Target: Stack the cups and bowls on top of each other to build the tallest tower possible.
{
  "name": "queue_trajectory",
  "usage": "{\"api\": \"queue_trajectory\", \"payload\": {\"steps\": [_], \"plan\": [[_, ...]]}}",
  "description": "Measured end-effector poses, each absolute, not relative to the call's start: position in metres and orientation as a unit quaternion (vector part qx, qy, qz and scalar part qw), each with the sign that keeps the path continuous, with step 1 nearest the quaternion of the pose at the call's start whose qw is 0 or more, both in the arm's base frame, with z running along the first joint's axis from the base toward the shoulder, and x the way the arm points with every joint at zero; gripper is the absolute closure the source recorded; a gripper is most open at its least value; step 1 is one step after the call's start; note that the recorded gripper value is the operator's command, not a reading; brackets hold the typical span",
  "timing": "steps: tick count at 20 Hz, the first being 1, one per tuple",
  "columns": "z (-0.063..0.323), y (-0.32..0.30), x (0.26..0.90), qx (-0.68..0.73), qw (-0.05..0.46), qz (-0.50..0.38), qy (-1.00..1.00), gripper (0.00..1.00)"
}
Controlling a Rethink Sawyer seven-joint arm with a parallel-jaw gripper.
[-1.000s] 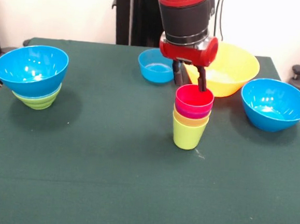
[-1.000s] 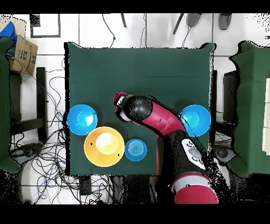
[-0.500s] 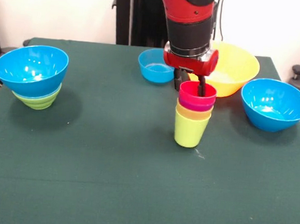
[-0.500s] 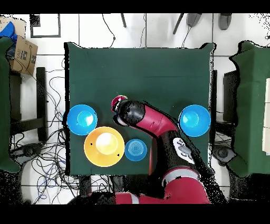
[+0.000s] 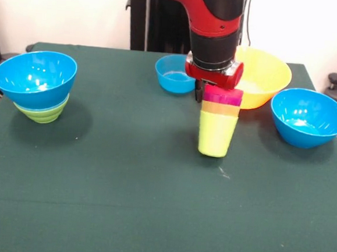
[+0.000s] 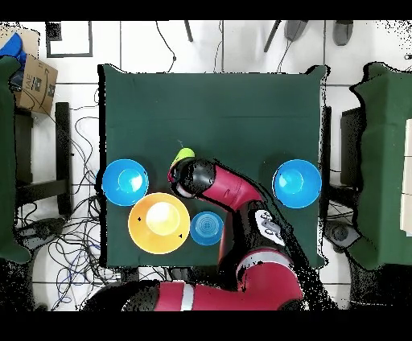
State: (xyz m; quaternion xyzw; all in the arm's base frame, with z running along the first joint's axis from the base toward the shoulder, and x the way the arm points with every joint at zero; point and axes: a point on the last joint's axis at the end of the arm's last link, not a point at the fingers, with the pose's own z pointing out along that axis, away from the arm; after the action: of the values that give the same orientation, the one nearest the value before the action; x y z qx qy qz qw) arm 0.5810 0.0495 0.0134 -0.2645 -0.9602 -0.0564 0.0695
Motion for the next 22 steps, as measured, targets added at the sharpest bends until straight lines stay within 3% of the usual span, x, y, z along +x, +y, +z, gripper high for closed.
{"api": "queue_trajectory", "payload": {"steps": [13, 22], "plan": [[0.009, 0.058, 0.603, -0.245, 0.044, -0.035, -0.968, 0.00], [0.000, 0.018, 0.644, -0.265, -0.002, -0.006, -0.964, 0.00]]}}
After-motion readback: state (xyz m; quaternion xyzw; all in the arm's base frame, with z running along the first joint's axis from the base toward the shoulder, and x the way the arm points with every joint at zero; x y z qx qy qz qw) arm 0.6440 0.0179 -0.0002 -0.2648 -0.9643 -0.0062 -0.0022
